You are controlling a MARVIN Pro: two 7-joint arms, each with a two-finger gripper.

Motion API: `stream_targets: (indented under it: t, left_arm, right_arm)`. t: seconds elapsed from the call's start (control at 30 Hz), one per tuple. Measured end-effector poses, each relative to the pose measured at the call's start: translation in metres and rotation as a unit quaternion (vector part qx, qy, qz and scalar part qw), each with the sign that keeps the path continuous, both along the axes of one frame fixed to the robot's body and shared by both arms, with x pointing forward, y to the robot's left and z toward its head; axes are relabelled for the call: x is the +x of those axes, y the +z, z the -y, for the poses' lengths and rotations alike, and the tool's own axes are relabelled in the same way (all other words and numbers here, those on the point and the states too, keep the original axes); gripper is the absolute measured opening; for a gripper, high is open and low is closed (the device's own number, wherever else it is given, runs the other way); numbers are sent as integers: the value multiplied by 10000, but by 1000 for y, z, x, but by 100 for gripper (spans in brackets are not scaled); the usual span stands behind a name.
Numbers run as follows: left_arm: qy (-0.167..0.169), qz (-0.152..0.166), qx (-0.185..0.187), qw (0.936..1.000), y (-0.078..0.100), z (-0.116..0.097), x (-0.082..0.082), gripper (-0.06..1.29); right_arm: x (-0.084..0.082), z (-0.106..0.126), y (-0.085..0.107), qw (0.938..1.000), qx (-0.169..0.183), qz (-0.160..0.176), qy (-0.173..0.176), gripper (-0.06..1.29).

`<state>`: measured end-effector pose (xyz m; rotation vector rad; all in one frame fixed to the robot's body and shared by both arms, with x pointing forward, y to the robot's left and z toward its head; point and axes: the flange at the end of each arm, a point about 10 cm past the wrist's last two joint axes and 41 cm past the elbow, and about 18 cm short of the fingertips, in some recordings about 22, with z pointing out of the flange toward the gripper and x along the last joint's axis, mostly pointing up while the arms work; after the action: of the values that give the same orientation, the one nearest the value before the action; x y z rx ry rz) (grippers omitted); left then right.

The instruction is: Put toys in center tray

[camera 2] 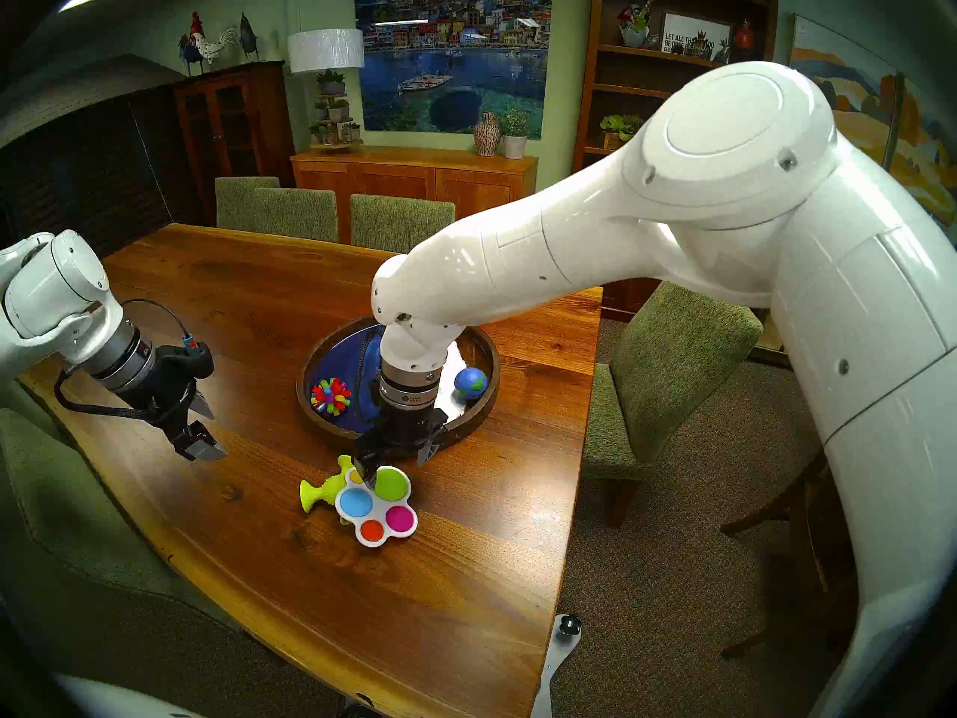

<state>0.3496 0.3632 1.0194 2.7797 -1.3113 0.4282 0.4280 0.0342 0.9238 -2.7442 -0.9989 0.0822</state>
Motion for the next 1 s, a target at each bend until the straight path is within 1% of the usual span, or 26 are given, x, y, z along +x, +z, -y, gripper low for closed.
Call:
stream_targets:
  t: [0.33, 0.63, 1.0]
  left_arm:
    - [0, 0, 0, 10000, 0, 0, 0, 124]
    - [0, 0, 0, 10000, 0, 0, 0, 124]
    - [0, 0, 0, 10000, 0, 0, 0, 124]
  right_arm:
    - [4, 0, -10, 10000, 86, 0, -4, 122]
    - [7, 0, -14, 9998, 189, 58, -21, 122]
    - [8, 2, -21, 9997, 245, 37, -62, 123]
